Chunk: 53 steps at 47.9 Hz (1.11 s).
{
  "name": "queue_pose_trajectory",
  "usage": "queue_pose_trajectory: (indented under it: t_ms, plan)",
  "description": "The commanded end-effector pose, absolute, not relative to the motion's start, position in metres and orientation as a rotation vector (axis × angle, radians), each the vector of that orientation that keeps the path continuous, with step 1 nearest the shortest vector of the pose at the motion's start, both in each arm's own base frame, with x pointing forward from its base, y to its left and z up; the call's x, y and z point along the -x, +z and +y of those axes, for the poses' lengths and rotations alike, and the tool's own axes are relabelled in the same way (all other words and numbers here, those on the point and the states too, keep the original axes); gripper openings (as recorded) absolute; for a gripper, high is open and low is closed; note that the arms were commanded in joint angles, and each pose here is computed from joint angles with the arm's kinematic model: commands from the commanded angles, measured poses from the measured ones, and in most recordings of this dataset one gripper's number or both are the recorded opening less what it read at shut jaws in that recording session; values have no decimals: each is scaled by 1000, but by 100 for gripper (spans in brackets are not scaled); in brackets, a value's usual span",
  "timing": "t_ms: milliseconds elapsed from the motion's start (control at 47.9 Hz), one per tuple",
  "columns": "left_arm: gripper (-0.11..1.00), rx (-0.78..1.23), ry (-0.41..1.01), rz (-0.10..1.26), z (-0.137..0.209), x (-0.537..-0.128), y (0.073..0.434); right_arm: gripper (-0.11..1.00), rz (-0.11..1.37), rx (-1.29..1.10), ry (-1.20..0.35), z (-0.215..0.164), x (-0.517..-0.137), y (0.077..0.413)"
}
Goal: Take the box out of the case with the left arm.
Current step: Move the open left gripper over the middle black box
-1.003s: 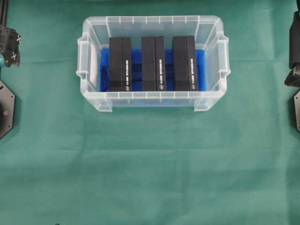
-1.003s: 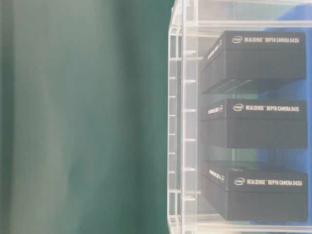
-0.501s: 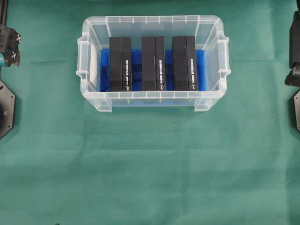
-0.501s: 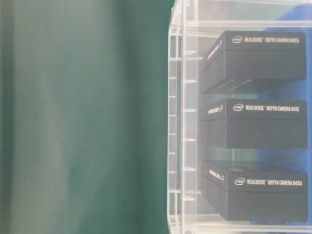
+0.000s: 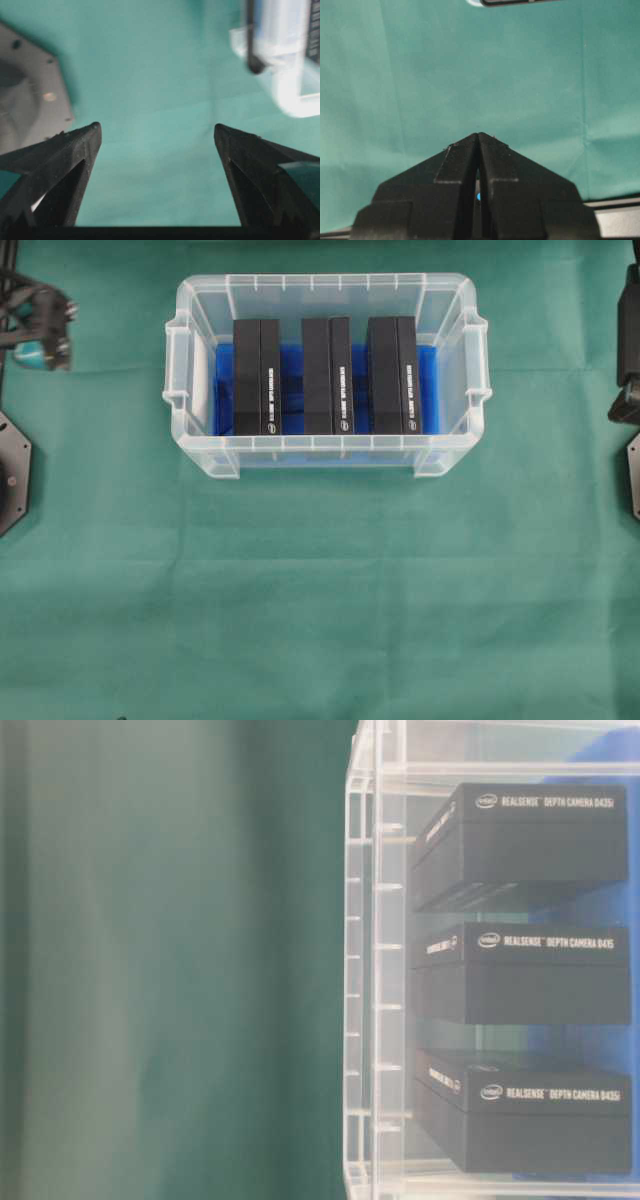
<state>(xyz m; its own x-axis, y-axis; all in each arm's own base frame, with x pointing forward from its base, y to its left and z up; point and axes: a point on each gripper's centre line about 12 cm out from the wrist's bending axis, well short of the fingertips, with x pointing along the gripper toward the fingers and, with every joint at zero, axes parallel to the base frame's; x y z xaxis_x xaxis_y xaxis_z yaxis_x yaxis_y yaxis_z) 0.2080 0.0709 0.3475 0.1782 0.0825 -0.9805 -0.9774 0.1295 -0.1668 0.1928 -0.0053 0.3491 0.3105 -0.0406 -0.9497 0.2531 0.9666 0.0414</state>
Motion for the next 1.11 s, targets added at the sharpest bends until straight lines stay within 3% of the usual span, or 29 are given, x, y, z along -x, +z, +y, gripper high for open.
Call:
queue_pose_trajectory:
  t_ms: [0, 627, 1087]
  plan:
    - [97, 1128, 1009, 1038, 72, -223, 358, 2, 1227, -199, -195, -5, -194, 355]
    - [97, 1125, 940, 1017, 74, -364, 382, 2, 1280, -195, -201, -5, -207, 345]
    - [97, 1119, 895, 1005, 67, -434, 374, 2, 1282, -195, -201, -5, -207, 344]
